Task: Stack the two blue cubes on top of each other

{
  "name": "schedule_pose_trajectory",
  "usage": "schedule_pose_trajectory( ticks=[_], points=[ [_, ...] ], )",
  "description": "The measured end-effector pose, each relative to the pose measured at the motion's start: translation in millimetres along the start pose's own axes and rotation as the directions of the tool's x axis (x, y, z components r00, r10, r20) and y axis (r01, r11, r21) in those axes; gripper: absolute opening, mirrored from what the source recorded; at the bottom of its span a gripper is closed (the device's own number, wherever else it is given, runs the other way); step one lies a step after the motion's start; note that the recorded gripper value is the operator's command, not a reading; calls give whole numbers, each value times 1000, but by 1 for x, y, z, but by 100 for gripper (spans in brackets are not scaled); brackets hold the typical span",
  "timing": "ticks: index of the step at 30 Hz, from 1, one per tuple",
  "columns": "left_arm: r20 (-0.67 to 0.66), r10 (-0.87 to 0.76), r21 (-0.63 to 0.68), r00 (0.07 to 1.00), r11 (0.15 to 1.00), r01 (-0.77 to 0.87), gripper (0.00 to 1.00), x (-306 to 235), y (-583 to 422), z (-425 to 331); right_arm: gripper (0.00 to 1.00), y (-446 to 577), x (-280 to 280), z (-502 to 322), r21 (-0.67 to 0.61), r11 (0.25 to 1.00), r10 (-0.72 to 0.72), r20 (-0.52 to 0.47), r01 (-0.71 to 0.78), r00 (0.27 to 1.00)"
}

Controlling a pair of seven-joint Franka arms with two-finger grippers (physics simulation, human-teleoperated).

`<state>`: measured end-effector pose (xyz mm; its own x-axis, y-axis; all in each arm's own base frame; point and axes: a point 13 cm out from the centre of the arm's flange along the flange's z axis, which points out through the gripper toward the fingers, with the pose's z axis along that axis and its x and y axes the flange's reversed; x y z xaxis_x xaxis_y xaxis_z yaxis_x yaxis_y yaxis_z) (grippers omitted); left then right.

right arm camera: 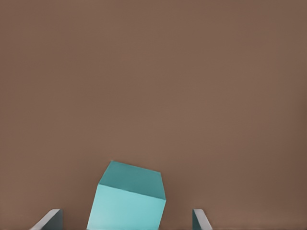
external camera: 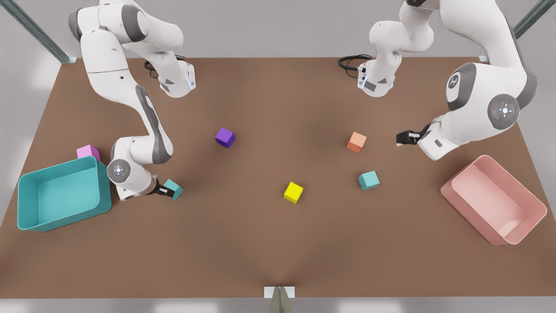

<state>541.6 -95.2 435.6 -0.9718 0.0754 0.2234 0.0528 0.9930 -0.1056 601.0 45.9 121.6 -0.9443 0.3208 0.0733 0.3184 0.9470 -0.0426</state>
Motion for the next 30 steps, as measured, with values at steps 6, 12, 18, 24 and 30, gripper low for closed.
schedule_pose_trajectory(
  ticks=[6,12,18,24,30],
  points=[
    [17,-5,-1,1000,1000,6,100,-2,4,-9,100,3,15,22,-13,998,64,-26,-64,998],
    [13,-29,3,1000,1000,29,100,-6,17,-5,100,7,21,41,-8,995,99,-47,-99,994],
    [-10,-41,24,999,999,41,100,-14,19,9,100,5,26,70,10,992,128,-81,-128,988],
    [-47,-63,28,997,998,65,100,-24,30,30,84,9,24,81,13,990,143,-86,-142,986],
    [-50,-65,13,997,998,66,100,-25,33,33,70,23,20,66,-12,989,145,-74,-147,987]
  ],
)
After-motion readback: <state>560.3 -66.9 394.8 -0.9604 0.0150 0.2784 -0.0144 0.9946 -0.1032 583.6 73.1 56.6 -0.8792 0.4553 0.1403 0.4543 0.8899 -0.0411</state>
